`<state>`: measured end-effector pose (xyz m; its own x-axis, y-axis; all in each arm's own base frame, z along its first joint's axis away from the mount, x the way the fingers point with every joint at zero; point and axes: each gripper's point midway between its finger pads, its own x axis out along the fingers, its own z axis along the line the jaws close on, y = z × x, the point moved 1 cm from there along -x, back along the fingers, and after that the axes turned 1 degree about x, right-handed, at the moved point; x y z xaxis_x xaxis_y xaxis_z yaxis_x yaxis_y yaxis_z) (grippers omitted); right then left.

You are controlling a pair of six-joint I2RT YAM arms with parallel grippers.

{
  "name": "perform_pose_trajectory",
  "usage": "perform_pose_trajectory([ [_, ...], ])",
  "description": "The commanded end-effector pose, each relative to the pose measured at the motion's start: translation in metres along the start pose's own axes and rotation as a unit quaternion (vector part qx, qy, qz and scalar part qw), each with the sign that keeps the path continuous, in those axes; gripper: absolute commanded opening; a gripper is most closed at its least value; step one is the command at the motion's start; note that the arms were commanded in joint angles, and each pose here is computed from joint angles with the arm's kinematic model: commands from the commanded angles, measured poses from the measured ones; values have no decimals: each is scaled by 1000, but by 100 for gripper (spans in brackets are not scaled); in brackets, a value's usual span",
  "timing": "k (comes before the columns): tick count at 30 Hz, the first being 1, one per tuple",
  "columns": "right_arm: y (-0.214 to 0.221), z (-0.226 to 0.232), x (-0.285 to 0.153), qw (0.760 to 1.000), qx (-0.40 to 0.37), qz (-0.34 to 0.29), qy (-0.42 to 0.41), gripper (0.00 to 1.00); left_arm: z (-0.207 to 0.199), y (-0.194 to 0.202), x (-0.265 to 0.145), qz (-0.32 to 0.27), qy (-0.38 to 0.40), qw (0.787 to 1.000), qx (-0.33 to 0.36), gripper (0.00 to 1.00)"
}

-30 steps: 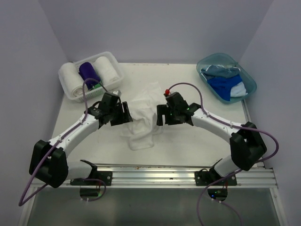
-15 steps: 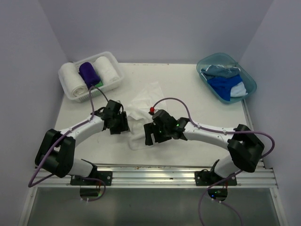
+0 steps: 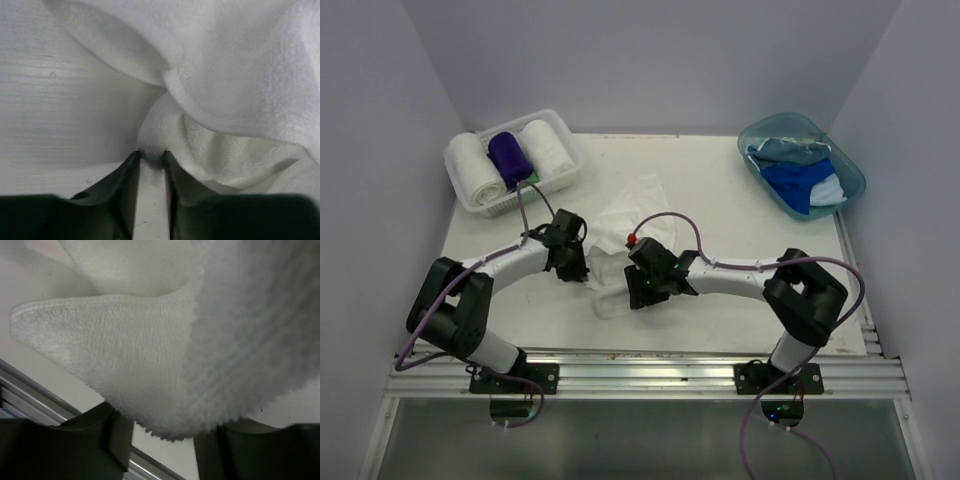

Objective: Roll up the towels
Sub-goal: Flatten the towel

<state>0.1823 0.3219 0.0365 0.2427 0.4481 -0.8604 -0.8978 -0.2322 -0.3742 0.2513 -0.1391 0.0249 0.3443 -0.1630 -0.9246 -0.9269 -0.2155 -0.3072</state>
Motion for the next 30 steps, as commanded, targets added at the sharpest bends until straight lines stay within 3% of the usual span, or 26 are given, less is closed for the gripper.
perform_pose_trajectory([
  [1, -24, 8, 3, 999, 5, -39, 3, 41, -9, -9, 6, -5, 17, 1000, 1, 15],
  [2, -25, 8, 4, 999, 4, -39, 4, 35, -8, -9, 6, -4, 17, 1000, 5, 7],
  [3, -27, 5, 3, 999, 3, -43, 14, 20, -9, -11, 5, -5, 16, 1000, 6, 0],
  [6, -46, -4, -8, 997, 3, -66, 33, 0, -8, -20, -5, -19, 7, 1000, 12, 0],
  [15, -147, -60, -88, 978, 60, -189, 59, 0, 9, -98, -87, -136, 17, 990, -20, 0],
  [22, -270, -93, -239, 922, 85, -370, 71, 0, 13, -201, -222, -293, 60, 953, -41, 0],
  [26, -296, -107, -317, 888, 99, -443, 70, 0, 26, -234, -292, -365, 85, 925, -57, 0],
  [30, -287, -105, -351, 874, 97, -471, 70, 0, 8, -234, -321, -382, 139, 913, -41, 0],
])
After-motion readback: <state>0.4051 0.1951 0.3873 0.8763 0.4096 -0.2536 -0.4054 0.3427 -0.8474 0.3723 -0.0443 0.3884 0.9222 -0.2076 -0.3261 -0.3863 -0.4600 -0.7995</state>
